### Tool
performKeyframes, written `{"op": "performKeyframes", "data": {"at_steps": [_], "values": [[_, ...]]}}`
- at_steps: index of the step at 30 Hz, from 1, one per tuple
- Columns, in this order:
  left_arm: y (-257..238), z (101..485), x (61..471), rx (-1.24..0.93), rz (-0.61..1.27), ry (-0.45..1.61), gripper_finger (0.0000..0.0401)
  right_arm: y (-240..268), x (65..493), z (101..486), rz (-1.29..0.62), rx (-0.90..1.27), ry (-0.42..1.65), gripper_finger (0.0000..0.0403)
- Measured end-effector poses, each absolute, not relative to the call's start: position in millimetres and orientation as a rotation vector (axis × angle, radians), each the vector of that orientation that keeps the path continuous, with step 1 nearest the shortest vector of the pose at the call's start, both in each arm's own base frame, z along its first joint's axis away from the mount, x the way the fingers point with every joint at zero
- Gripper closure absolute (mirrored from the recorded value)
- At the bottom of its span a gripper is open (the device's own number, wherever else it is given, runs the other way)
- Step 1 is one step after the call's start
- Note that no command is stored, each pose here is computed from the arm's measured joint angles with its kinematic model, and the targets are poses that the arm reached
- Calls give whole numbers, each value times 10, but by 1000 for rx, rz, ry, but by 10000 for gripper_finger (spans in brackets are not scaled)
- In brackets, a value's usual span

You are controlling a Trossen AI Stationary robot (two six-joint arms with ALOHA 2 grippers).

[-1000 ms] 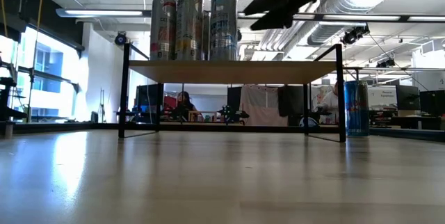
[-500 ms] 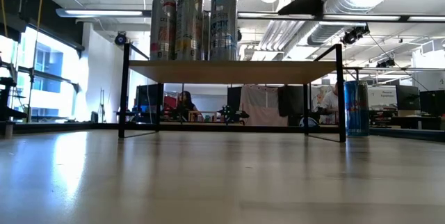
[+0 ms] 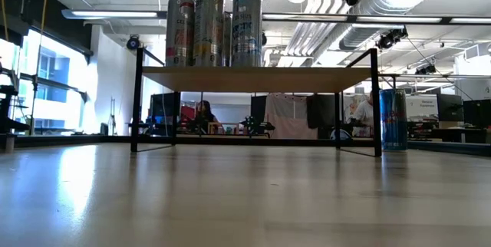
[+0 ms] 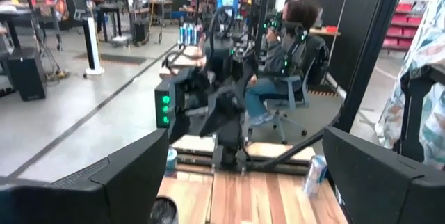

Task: Place canned beverage on shelf
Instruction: Put the top blue soda can on the shelf

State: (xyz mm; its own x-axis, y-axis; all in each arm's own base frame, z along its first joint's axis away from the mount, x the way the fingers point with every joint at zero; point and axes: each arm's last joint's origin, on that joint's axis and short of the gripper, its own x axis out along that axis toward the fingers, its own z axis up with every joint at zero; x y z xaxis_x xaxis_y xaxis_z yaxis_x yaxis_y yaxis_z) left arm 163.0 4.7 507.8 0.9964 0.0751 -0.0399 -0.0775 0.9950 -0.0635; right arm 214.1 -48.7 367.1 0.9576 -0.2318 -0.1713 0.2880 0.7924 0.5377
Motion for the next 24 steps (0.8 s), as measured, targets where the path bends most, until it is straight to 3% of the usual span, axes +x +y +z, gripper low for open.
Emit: {"op": "performKeyframes", "data": {"at_steps": [3,8,17,24], "values": [[47,5067,1606,-71,77,51,50,-491,2141,3676,-291,614,87,36],[46,5070,1574,-91,78,51,50,-528,2099,3565,-480,737,137,36],[50,5073,1566,-84,90,49,50,-577,1844,3631,-989,735,504,37],[50,5073,1566,-75,92,49,50,-723,1710,3403,-1313,828,778,37]]}}
